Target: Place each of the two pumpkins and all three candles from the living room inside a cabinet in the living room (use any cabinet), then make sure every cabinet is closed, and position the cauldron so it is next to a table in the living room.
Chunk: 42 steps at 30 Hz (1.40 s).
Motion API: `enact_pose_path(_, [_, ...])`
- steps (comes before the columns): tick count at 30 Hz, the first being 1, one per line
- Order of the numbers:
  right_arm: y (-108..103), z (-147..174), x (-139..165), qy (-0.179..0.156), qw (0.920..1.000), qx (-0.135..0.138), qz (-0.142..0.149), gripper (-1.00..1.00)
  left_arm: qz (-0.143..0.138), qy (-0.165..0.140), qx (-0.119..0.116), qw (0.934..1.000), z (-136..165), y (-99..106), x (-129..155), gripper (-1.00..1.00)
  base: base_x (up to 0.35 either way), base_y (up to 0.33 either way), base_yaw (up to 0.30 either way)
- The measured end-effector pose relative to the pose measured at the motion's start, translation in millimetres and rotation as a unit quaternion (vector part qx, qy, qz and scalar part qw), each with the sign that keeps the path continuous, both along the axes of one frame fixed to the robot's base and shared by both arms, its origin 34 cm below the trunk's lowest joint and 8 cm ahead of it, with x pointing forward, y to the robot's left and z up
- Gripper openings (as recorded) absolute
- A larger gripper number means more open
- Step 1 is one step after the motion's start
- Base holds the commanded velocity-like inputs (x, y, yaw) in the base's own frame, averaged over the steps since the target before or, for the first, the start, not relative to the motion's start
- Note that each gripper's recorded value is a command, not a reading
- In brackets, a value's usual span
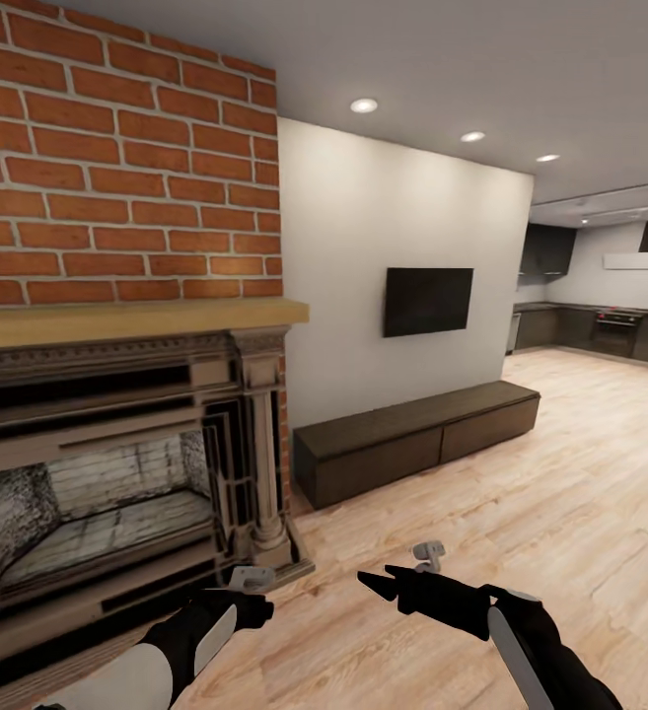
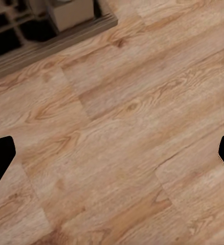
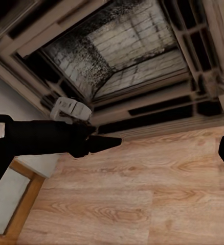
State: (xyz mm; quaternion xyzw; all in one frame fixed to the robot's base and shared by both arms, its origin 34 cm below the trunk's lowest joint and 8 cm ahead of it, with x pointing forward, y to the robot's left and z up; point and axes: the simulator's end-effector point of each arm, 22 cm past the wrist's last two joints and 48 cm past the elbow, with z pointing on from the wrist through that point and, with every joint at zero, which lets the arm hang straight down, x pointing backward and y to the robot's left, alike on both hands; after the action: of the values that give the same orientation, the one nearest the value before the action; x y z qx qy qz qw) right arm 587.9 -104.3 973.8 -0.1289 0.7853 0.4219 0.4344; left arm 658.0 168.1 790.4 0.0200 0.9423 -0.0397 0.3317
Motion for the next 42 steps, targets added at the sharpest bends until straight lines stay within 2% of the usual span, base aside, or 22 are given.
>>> enact_pose_path(11, [0.0,0.1,0.0,0.0,1.0,0.0,0.0,1.0,0.0,0.0,0.001,1.0,-0.2,0.2,-0.2,1.0,0.325,-0.035,-0.293])
enact_pose_path(33, [-5.9,2.1,3.0,-0.001,1.0,0.003,-0.008,1.0,-0.001,0.0,0.0,1.0,-0.3,-0.9,-0.4,1.0,0.313,-0.139,-0.288])
enact_pose_path(42, [-6.7,2.9,3.6,-0.001,0.9999,0.006,-0.009,1.0,-0.001,0.0,0.0,1.0,-0.3,-0.8,-0.5,1.0,0.312,-0.133,-0.115])
